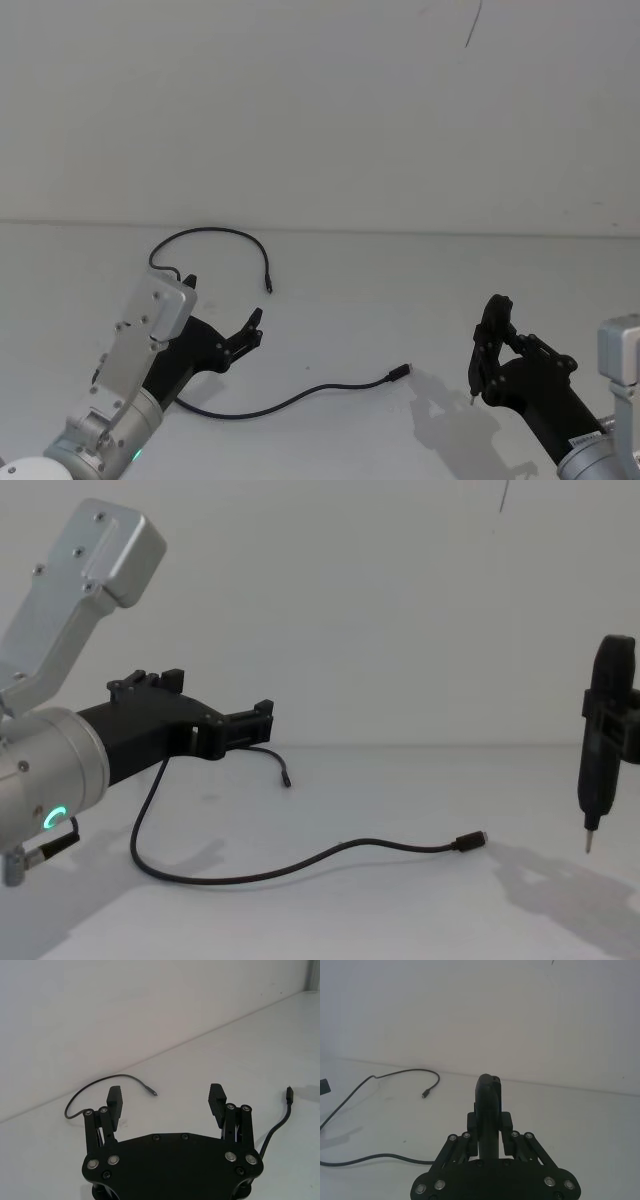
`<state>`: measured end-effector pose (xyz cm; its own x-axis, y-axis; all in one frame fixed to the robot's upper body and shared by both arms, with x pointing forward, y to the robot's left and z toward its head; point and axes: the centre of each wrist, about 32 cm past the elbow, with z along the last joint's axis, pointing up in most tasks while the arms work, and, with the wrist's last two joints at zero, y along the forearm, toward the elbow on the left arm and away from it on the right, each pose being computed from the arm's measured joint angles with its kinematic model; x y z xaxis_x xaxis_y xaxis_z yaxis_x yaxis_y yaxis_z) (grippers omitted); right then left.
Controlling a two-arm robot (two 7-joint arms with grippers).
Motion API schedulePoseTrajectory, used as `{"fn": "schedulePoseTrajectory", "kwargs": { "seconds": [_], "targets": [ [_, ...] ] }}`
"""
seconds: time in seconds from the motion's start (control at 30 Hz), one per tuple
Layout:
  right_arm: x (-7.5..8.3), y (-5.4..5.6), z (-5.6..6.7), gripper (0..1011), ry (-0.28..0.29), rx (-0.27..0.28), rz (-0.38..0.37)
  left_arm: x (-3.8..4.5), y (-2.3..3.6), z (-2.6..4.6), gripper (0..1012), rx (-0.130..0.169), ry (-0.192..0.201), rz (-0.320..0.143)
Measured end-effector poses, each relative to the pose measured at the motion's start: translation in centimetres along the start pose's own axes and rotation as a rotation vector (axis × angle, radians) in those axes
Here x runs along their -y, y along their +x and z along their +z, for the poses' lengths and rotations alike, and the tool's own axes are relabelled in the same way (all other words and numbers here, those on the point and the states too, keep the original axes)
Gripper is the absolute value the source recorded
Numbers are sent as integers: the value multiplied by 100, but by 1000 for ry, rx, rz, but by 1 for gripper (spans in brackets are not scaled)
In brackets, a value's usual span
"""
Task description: Pick up the data cable with the one hand.
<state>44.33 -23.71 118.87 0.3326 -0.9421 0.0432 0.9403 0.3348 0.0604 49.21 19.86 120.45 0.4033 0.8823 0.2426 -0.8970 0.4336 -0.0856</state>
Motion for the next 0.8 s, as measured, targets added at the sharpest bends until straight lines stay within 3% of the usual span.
{"fn": "schedulePoseTrajectory", "kwargs": {
  "seconds": [0.63,0.8],
  "targets": [
    [0,0,0,269,0,0,0,4,-4,-1,1000,-1,0,-2],
    [0,0,0,269,0,0,0,49,-2,6,1000,-1,-2,-28]
  ]
}}
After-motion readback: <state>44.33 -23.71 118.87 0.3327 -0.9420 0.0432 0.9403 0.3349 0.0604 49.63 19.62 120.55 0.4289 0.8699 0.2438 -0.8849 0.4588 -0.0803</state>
